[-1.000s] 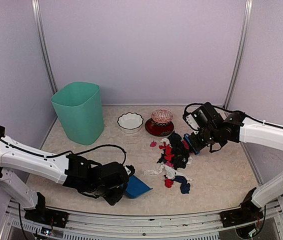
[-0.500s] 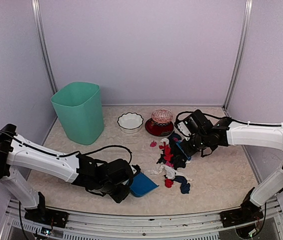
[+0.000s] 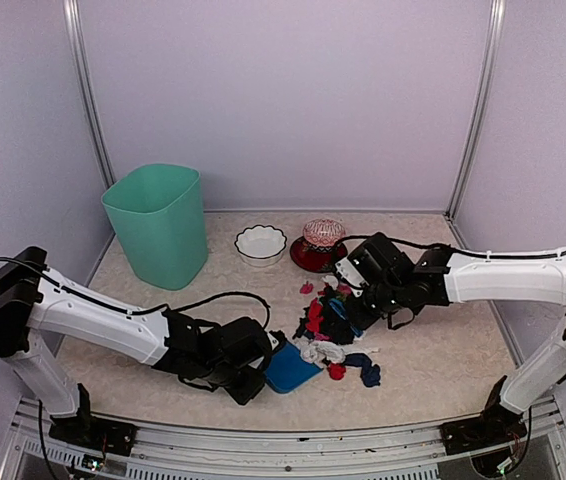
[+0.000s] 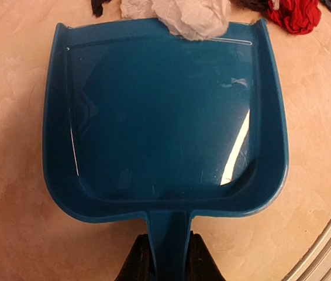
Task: Sweep away the paper scraps from the table
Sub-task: Sweep the paper scraps into the dustpan.
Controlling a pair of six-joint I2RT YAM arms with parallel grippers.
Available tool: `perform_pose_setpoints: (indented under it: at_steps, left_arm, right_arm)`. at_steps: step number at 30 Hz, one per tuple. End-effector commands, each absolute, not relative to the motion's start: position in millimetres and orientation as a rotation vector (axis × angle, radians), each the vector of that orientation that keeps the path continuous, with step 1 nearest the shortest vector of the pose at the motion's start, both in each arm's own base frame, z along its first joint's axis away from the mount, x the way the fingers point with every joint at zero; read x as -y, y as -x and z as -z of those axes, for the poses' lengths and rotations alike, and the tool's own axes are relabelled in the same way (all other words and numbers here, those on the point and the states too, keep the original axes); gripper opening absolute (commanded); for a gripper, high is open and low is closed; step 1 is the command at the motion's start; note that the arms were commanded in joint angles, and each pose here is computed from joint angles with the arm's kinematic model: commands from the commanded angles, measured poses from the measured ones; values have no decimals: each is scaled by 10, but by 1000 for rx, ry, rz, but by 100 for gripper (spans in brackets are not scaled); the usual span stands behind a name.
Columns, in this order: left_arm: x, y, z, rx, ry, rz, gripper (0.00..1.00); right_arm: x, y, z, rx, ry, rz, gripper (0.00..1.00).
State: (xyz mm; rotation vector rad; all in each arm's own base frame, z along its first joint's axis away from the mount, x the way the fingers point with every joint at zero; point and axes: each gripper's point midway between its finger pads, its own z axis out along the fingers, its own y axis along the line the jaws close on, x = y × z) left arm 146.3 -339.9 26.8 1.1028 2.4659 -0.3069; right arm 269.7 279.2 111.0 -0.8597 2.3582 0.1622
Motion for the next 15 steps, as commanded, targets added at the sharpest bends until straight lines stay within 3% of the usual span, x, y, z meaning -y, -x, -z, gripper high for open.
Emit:
perform_pose_setpoints:
  at_steps: [1, 15]
  left_arm:
    - [3341, -1425, -104, -2518, -1132, 305, 0]
    - [3359, -1589, 11, -2546, -1003, 332, 0]
  right_arm:
    - [-2998, -2483, -1031, -2396, 929, -253, 0]
    - [-3279, -2167, -1023, -2360, 1093, -338, 0]
